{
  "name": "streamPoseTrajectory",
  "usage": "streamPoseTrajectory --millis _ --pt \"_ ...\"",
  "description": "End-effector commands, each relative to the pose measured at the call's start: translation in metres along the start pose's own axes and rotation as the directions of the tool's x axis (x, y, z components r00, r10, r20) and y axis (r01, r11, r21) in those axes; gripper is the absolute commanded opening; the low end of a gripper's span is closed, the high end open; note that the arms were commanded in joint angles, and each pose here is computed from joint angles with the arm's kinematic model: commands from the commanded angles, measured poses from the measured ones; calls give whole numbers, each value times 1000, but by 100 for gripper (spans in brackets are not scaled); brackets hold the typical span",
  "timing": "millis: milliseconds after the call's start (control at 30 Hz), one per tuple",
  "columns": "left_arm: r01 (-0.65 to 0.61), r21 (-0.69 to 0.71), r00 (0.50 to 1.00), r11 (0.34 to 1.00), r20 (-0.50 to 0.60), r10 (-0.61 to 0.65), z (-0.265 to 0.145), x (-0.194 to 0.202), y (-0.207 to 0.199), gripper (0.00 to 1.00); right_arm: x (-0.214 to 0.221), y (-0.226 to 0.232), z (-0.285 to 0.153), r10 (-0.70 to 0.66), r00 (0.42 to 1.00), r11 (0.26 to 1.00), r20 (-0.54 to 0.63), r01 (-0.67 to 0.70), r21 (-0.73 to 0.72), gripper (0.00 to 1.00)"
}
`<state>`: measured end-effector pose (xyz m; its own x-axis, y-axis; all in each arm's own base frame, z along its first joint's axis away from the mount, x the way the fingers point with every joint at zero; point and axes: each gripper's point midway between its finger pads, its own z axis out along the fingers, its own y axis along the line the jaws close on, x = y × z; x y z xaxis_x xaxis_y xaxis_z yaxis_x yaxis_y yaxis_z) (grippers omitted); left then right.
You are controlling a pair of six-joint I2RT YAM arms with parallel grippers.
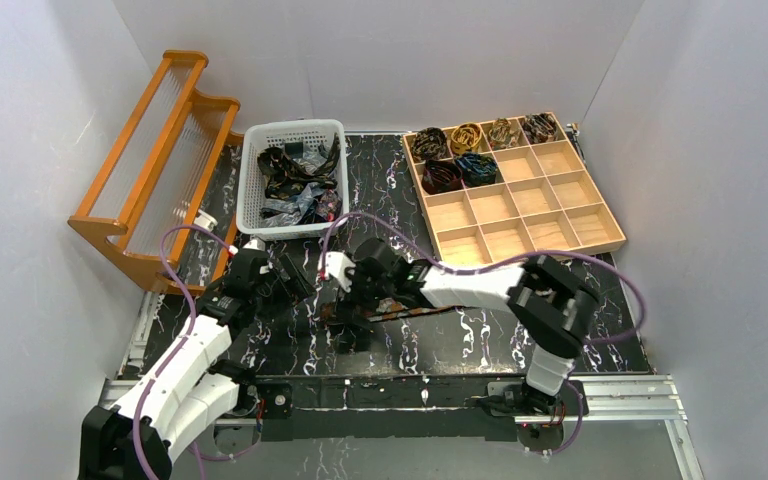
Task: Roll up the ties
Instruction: Roll the tie at the center of the board.
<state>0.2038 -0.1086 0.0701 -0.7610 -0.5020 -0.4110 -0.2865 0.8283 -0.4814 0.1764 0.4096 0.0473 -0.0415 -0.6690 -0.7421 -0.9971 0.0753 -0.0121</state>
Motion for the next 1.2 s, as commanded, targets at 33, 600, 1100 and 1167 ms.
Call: streamPoseTrajectory --millis 33,600,1100,1167 --pt "10 0 1000 1000 29 -10 -4 -6 0 82 -72 -63 -87 222 906 860 360 -356 365 99" --pt "30 80 1000 996 -7 -29 6 6 -8 82 -27 8 -42 944 263 268 199 -963 2 67" --pt "-6 175 998 985 -61 17 6 14 -25 52 -3 4 -35 972 193 192 136 -981 23 35" --pt "-14 189 997 982 -67 27 5 14 -28 44 -8 1 -37 966 215 214 144 -977 21 30"
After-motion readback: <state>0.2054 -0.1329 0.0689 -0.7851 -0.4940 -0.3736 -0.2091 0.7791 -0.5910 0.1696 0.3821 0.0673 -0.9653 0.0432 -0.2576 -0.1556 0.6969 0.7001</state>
